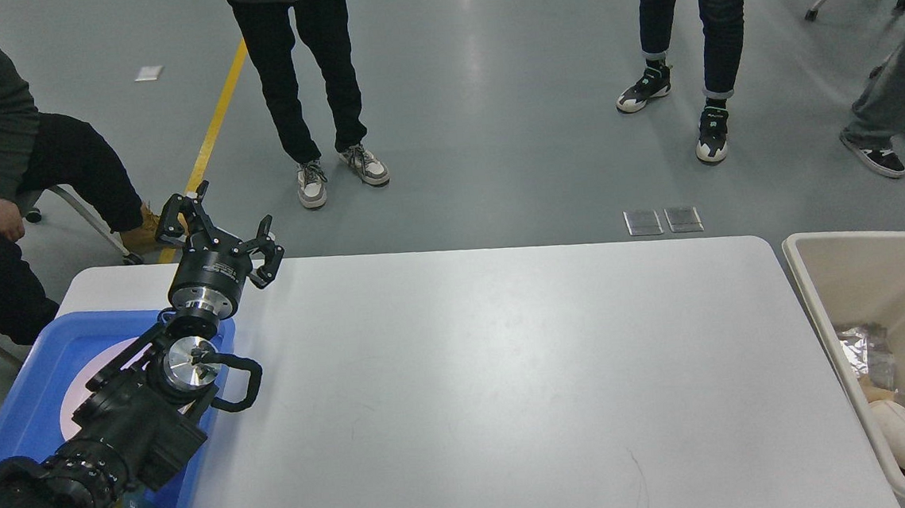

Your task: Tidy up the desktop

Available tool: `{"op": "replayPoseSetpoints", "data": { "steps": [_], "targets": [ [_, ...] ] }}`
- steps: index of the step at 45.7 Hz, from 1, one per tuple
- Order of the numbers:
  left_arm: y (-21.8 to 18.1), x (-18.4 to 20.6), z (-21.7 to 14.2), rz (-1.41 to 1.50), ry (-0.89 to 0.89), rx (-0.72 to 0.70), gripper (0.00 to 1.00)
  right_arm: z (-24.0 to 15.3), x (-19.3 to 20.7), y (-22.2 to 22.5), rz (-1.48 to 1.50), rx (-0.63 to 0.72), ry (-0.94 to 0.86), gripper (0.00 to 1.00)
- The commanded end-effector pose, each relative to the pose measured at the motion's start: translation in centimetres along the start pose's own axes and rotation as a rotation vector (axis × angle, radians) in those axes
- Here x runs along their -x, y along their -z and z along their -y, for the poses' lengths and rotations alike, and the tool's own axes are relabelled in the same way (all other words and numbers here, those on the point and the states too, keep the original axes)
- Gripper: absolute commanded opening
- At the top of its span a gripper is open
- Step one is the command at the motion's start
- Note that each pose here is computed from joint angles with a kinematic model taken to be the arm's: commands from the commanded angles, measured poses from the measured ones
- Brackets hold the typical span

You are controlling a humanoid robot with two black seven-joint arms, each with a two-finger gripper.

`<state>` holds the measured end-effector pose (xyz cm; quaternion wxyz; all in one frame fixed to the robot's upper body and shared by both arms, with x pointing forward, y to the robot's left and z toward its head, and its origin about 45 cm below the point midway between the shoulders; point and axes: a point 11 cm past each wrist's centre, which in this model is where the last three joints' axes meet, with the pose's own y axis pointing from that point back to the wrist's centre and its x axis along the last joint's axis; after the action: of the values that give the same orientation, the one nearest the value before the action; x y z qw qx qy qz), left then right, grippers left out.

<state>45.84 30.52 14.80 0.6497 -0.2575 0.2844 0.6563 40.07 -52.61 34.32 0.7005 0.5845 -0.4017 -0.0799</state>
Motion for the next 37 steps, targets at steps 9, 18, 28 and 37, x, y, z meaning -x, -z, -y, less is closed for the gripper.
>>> {"op": "replayPoseSetpoints", "data": {
  "steps": [9,18,28,37],
  "targets": [
    [0.0,0.0,0.0,0.0,0.0,0.001,0.96,-6.2,-2.0,10.3,0.185,-0.53,0.023,1.0],
    [0.0,0.0,0.0,0.0,0.0,0.001,0.96,-6.4,1.5,17.9,0.149,-0.703,0.135,1.0],
    [0.0,0.0,0.0,0.0,0.0,0.001,0.96,-5.2,3.7,21.8,0.222,-0.808,0.208,1.0],
    [0.0,0.0,0.0,0.0,0.0,0.001,0.96,-3.4,7.1,25.3,0.288,-0.865,0.288,1.0]
  ]
}}
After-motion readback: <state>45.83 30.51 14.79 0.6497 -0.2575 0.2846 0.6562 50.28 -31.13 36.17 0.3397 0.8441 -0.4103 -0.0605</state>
